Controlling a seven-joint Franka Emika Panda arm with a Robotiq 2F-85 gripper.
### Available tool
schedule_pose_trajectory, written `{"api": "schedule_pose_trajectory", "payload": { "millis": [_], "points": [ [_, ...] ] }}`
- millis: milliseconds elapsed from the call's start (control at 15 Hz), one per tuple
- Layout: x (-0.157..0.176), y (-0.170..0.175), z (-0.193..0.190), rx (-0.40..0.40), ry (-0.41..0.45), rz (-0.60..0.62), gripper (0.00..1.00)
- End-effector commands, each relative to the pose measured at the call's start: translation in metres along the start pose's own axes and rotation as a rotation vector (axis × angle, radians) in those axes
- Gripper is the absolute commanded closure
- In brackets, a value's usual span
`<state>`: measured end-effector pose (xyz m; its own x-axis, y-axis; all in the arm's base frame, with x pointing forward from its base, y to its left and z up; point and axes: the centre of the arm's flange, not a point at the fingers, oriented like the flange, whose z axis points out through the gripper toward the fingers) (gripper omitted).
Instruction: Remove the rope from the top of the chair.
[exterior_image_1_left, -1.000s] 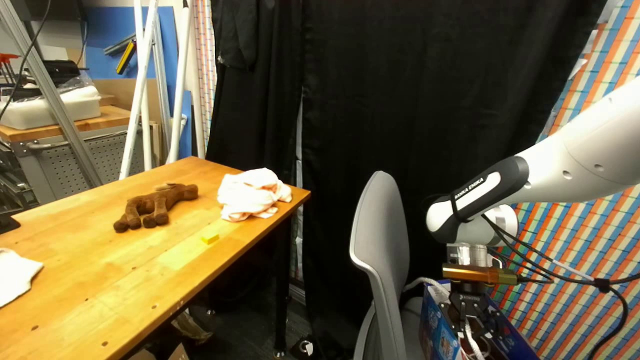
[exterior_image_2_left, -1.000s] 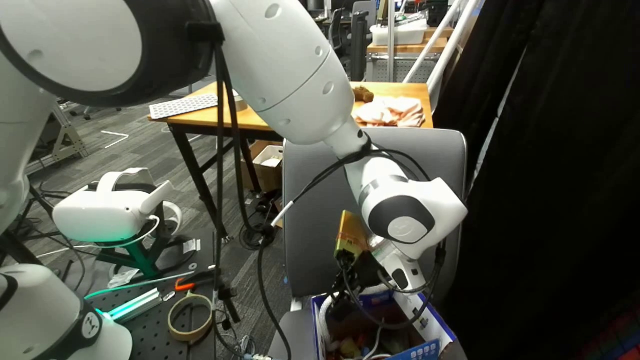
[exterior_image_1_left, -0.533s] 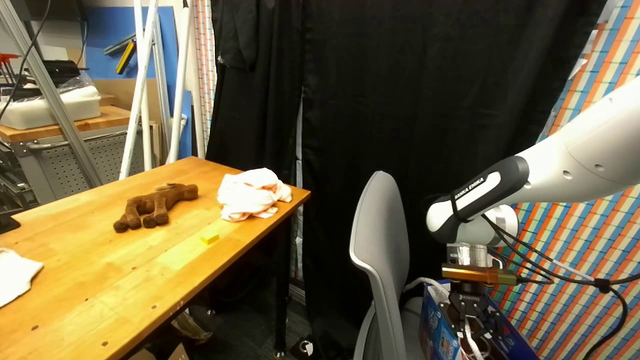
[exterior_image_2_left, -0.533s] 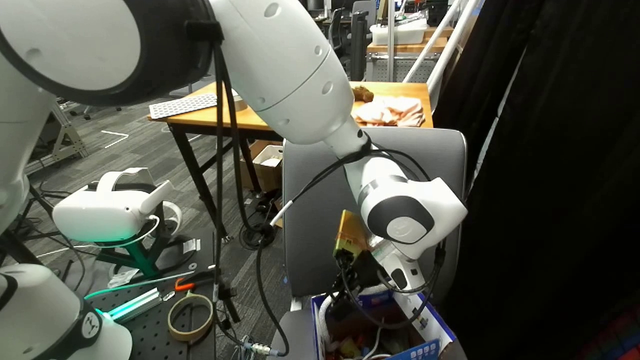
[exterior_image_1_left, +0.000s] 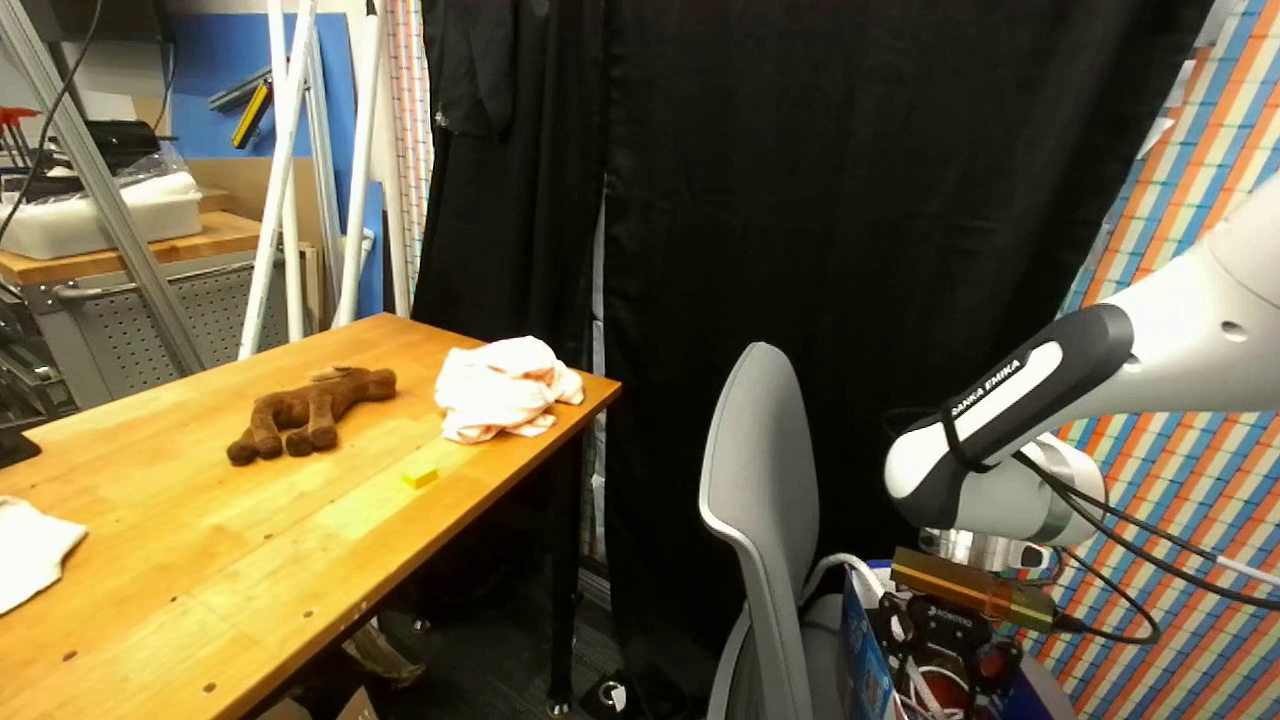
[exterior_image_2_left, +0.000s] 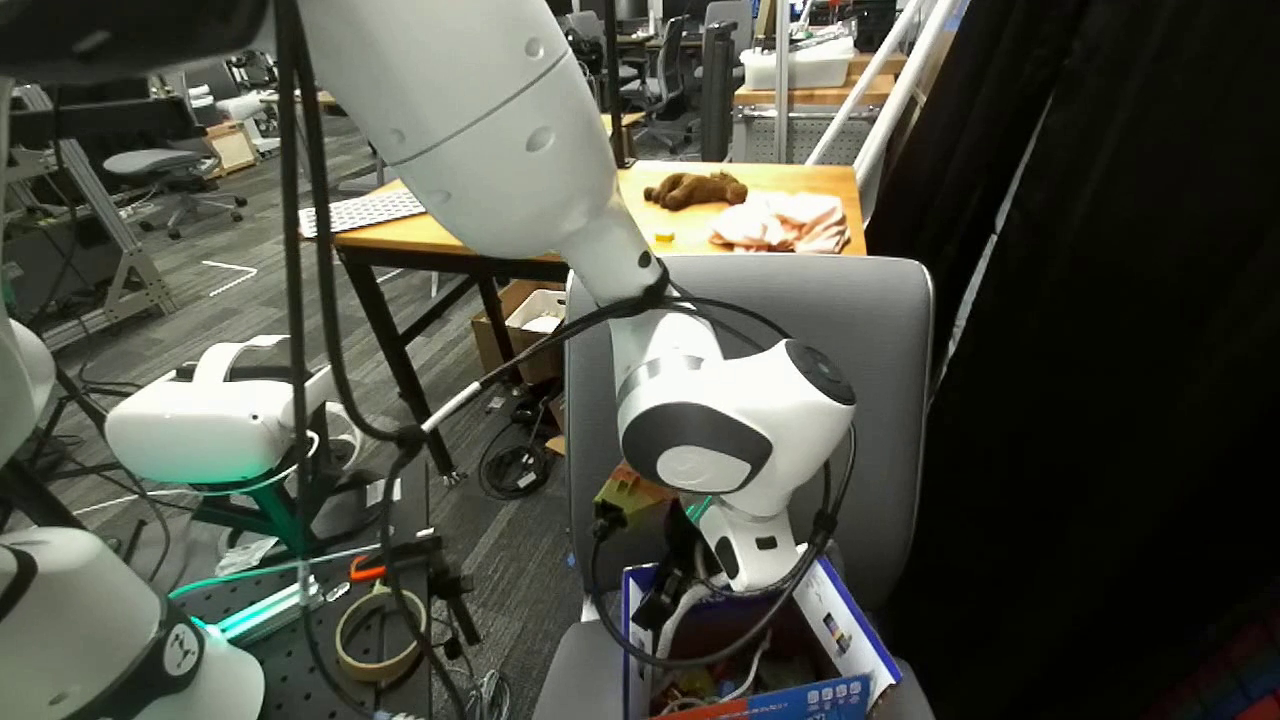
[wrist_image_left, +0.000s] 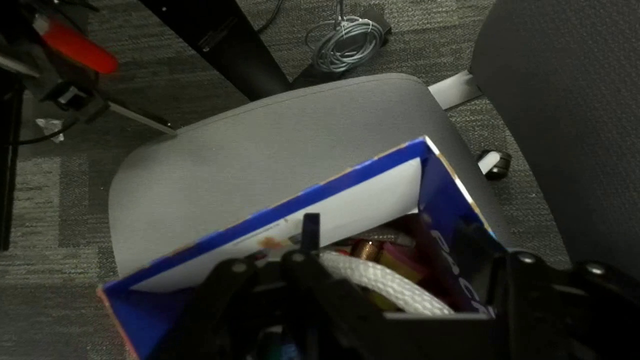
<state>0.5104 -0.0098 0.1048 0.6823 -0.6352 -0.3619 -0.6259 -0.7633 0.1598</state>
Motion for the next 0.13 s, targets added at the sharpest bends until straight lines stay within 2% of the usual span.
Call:
{"api": "schedule_pose_trajectory", "payload": {
  "millis": [0,67],
  "points": [
    [-0.0034,0.0027,-0.0012,0.004,0.004,0.005,0.26],
    [-0.0054,0.0042,-0.0026,0.006,0.007,0.007,0.26]
  ]
}}
